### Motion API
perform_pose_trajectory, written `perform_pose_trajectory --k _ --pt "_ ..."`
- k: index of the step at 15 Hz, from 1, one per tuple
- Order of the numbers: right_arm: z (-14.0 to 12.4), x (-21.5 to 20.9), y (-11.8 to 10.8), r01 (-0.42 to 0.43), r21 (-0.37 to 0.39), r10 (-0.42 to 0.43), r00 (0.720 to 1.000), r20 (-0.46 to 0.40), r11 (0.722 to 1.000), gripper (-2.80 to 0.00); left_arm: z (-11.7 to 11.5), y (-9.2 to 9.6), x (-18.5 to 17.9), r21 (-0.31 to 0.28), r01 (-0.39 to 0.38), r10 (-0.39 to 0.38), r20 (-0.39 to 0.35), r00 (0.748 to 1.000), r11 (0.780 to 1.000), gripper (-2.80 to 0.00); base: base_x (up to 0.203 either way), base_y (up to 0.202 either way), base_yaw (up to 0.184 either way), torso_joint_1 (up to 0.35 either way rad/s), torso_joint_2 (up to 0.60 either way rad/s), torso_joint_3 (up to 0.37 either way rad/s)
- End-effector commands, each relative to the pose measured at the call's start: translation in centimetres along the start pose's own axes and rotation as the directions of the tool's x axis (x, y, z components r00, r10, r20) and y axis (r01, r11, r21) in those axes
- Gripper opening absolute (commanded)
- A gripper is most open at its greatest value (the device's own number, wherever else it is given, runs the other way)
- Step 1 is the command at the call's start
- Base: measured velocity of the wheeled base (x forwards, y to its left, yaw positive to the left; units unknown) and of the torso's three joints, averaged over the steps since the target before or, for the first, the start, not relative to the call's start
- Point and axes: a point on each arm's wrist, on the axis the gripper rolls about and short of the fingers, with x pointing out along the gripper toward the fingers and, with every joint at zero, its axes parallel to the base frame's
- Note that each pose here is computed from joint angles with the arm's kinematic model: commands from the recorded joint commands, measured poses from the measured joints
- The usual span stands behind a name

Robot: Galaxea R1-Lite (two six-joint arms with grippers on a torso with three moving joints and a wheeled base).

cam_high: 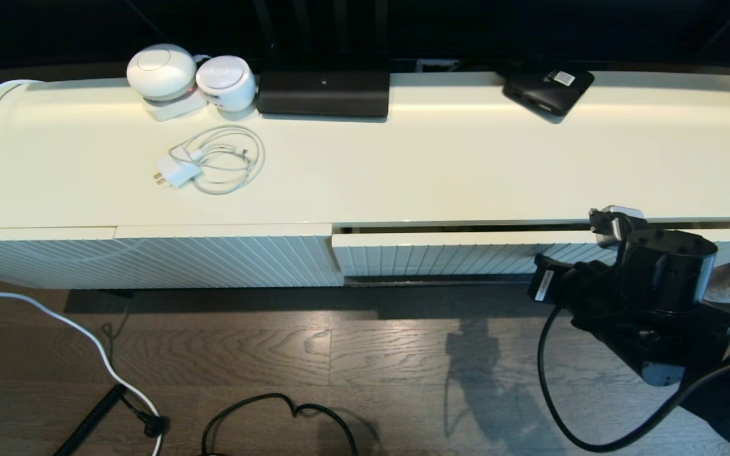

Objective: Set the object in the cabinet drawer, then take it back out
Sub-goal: Close the drawer

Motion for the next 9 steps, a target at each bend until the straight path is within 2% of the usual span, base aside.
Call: perform_pose_trajectory --k 1,4,6,9 --pt "-1.0 1.2 0.1 0.012 -0.008 -0.012 1.000 -0.015 1.000 -2.80 0.0 0.0 0.0 0.000 0.000 0.000 0.000 1.000 1.000 -2.80 0.000 0.000 0.000 0.000 0.00 0.000" --pt "0.2 2.2 0.3 0.018 0.004 -0.018 0.999 0.034 1.000 -2.80 0.0 0.0 0.0 0.000 -0.001 0.001 -0.001 1.000 1.000 -2.80 0.000 0.000 0.000 0.000 0.00 0.000" --pt "1.0 3.0 0.5 0.022 -0.019 -0.020 0.998 0.062 1.000 -2.80 0.0 0.0 0.0 0.000 -0.001 0.001 -0.001 1.000 1.000 -2.80 0.000 0.000 0.000 0.000 0.00 0.000" --pt "1.0 3.7 0.6 0.027 -0.030 -0.025 0.998 0.060 0.999 -2.80 0.0 0.0 0.0 0.000 -0.001 0.001 0.001 1.000 1.000 -2.80 0.000 0.000 0.000 0.000 0.00 0.000"
